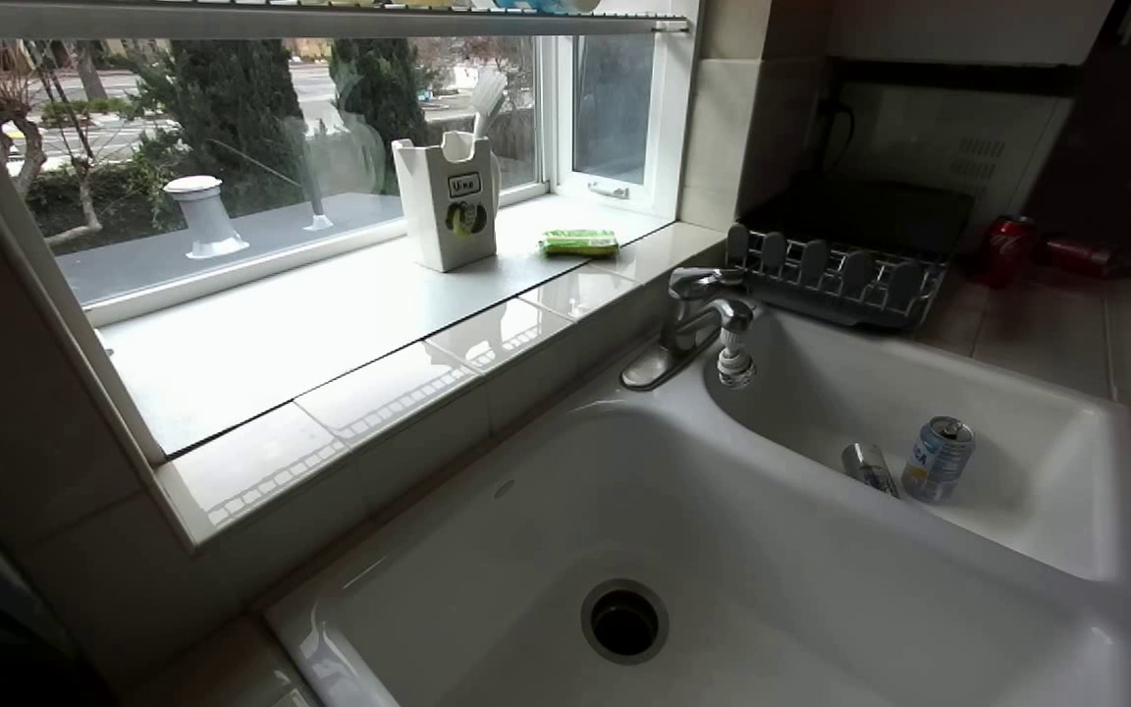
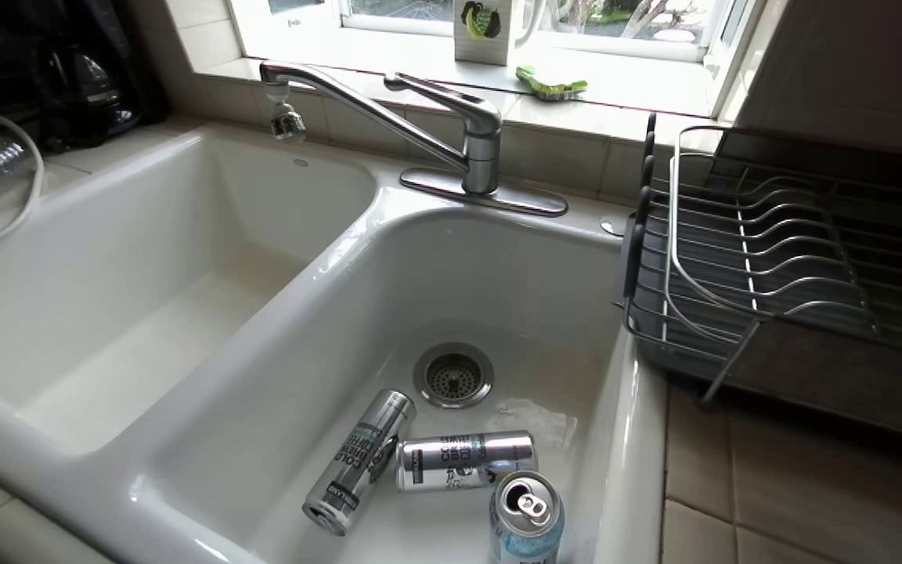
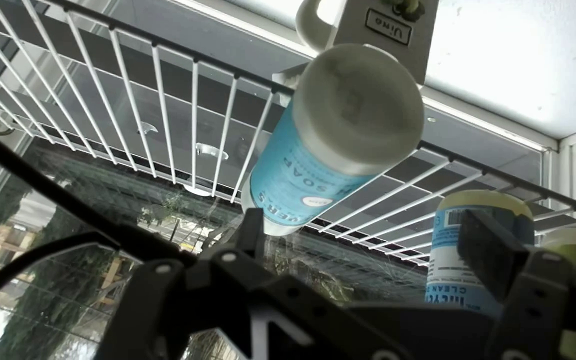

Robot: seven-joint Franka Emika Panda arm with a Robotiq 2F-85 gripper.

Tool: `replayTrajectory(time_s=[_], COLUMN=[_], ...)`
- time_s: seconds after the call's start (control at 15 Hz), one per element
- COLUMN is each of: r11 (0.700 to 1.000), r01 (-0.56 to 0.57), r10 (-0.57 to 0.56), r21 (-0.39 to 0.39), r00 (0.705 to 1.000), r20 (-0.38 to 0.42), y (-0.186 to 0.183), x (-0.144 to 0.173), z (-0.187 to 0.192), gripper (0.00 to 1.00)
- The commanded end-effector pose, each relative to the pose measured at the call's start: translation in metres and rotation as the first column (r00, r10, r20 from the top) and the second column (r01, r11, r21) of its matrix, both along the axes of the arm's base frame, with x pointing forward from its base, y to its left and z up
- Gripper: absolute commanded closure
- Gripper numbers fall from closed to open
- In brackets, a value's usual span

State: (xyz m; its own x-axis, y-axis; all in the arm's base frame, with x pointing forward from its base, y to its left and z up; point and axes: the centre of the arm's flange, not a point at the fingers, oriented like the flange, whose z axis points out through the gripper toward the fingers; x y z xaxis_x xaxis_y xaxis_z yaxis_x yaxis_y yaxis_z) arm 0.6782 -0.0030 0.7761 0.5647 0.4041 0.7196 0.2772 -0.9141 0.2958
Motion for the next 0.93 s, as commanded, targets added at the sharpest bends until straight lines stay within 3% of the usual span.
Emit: replayTrajectory(time_s=[0.0, 0.87], r11=[0.999, 0.994], r01=[-0.006, 0.057], r10=[0.005, -0.064], r21=[0.053, 0.091], r00=[1.0, 0.996], r20=[0.026, 0.067], y=[0.0, -0.011], x=[0.034, 0.081], z=[0.006, -0.017], gripper=[0.0, 0.0])
